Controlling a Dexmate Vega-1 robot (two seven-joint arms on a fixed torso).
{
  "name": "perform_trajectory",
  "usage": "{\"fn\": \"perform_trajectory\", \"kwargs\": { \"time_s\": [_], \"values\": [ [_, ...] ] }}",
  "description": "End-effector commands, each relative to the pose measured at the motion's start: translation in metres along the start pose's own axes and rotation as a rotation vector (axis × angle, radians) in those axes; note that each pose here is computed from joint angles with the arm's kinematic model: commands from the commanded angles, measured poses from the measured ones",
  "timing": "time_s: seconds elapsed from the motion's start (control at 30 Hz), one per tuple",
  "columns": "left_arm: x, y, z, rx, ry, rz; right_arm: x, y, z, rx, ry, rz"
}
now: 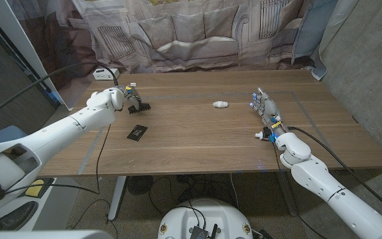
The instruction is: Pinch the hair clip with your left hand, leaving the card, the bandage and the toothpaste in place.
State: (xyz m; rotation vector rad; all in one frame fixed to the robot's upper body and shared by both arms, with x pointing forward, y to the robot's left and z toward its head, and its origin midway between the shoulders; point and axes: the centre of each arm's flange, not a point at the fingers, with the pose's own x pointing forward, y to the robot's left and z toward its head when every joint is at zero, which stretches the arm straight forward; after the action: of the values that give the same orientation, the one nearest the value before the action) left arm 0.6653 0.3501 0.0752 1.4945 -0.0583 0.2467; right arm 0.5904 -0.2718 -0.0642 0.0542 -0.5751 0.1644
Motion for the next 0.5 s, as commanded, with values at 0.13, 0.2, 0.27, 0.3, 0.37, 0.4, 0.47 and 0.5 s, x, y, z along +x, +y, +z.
{"fn": "perform_trajectory", "kwargs": {
  "time_s": [0.13,0.2,0.27,0.3,0.37,0.4,0.47,0.5],
  "values": [
    [0.0020,-0.0029,0.0003,-0.016,-0.004,-0.003,0.0015,-0.0003,-0.0019,0.001,0.006,0.006],
    [0.0021,-0.0030,0.0006,-0.020,-0.006,-0.002,0.0015,-0.0006,-0.0020,0.000,0.007,0.007],
    [0.0021,-0.0032,0.0007,-0.028,-0.001,-0.003,0.0016,-0.0008,-0.0022,0.001,0.009,0.006],
    [0.0021,-0.0032,0.0007,-0.028,-0.004,-0.001,0.0017,-0.0009,-0.0023,0.000,0.010,0.008],
    [0.0020,-0.0032,0.0004,-0.033,-0.001,-0.003,0.0018,-0.0011,-0.0023,0.002,0.010,0.007],
    [0.0019,-0.0029,0.0003,-0.034,-0.007,-0.002,0.0019,-0.0011,-0.0023,0.000,0.010,0.009],
    [0.0014,-0.0025,0.0002,-0.036,-0.008,0.000,0.0020,-0.0014,-0.0021,-0.003,0.009,0.010],
    [0.0012,-0.0024,0.0002,-0.037,-0.009,0.001,0.0021,-0.0015,-0.0020,-0.003,0.009,0.010]
  ]
}}
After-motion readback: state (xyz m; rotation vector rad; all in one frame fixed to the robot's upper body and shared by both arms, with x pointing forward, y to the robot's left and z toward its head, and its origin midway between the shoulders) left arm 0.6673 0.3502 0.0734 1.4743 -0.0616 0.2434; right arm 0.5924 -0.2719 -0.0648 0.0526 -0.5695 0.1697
